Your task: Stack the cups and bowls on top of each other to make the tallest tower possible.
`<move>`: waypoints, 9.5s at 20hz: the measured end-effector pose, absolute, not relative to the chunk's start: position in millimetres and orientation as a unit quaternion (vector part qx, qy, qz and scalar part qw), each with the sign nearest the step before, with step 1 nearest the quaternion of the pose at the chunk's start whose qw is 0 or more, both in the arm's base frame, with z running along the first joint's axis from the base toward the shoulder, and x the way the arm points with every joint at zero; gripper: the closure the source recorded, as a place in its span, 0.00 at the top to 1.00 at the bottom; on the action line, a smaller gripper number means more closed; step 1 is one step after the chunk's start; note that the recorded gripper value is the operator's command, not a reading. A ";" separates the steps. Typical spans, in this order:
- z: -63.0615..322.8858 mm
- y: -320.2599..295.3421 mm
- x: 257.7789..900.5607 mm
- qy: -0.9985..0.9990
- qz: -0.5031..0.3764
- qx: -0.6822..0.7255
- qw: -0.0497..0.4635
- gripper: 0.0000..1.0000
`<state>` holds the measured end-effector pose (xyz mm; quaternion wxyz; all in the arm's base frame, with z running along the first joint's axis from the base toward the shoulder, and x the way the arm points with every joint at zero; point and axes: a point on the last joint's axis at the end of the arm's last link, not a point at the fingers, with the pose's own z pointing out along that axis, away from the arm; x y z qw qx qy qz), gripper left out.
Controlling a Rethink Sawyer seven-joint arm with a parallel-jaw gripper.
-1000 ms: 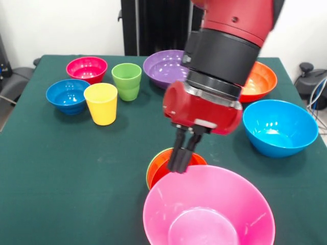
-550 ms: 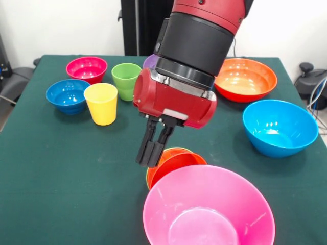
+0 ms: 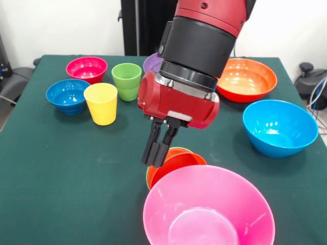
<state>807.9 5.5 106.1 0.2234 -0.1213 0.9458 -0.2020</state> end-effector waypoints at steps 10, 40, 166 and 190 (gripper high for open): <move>101.1 25.0 805.6 0.948 -0.193 -0.125 0.221 0.00; 54.3 49.8 790.5 0.962 -0.161 -0.111 0.190 0.00; 12.6 -11.7 630.6 0.967 -0.212 -0.138 0.006 0.00; -15.5 29.4 606.2 0.960 -0.214 -0.182 0.001 0.00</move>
